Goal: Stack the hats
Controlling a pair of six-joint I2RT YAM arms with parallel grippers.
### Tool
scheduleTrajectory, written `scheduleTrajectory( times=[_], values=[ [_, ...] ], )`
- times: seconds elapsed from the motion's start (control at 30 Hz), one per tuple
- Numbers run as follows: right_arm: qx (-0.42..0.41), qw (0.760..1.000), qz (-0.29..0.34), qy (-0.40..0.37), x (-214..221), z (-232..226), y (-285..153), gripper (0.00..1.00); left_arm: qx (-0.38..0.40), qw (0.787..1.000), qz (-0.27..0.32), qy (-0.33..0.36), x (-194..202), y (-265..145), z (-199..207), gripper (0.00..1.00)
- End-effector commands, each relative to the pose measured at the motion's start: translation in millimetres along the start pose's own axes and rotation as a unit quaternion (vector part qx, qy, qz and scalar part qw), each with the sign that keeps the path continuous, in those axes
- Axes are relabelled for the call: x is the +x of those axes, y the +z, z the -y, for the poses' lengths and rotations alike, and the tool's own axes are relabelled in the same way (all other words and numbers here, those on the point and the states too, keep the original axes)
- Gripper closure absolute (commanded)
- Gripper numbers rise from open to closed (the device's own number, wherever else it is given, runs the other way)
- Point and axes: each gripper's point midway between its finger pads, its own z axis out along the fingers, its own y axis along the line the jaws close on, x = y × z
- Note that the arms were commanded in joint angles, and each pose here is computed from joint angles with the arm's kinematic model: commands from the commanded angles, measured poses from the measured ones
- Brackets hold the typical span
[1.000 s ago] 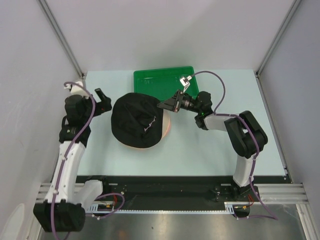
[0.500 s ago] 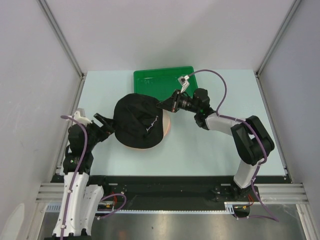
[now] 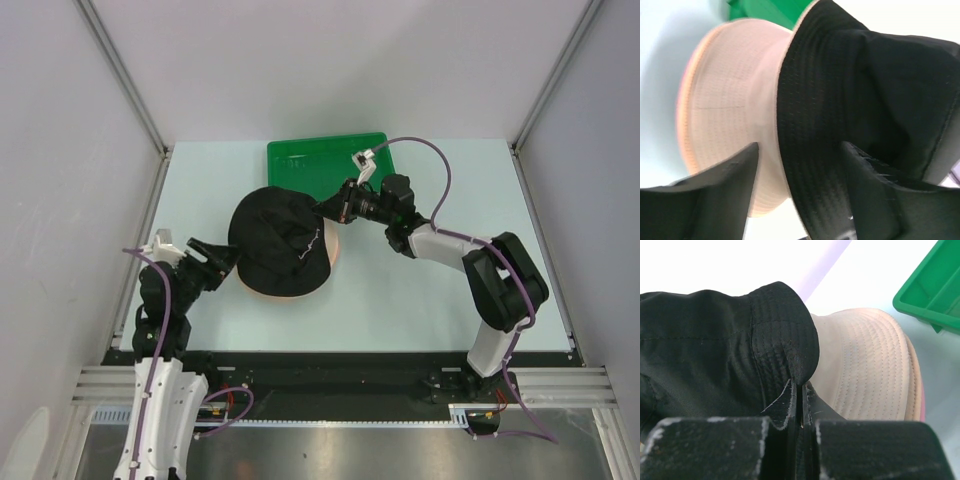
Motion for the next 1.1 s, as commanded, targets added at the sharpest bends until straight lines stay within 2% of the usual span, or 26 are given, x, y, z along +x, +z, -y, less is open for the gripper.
scheduleTrajectory(
  times=[0.0, 0.13, 0.23, 0.27, 0.37, 0.47, 0.6, 0.83, 1.07],
  values=[
    [0.009, 1.0, 0.016, -0.024, -15, -9, 0, 1.0, 0.065, 0.997, -0.029, -0.027, 10, -1, 22, 0.39],
    [0.008, 1.0, 0.017, -0.024, -16, -11, 0, 1.0, 0.063, 0.997, -0.026, -0.03, 10, 1, 18, 0.6],
    [0.01, 0.999, 0.016, -0.027, -16, -13, -1, 1.0, 0.042, 0.999, -0.013, -0.024, 5, 1, 13, 0.71],
    [0.009, 0.999, 0.017, -0.029, -18, -15, -2, 1.0, 0.033, 0.999, -0.007, -0.02, 3, 2, 9, 0.79],
    [0.008, 0.999, 0.021, -0.031, -23, -22, -6, 1.0, 0.012, 1.0, 0.013, -0.009, -5, 4, 3, 0.94],
    [0.017, 0.999, 0.022, -0.031, -25, -25, -9, 1.0, -0.029, 0.998, 0.05, 0.005, -20, 7, -10, 0.99],
    [0.04, 0.999, 0.02, -0.032, -24, -18, -12, 1.0, -0.07, 0.994, 0.088, 0.002, -35, 15, -28, 1.0],
    [0.084, 0.996, 0.005, -0.001, -3, 17, -18, 1.0, -0.102, 0.99, 0.076, -0.055, -17, 42, -72, 1.0],
    [0.14, 0.989, -0.011, 0.036, 29, 56, -34, 1.0, -0.131, 0.987, 0.076, -0.051, -12, 55, -98, 1.0]
  ],
)
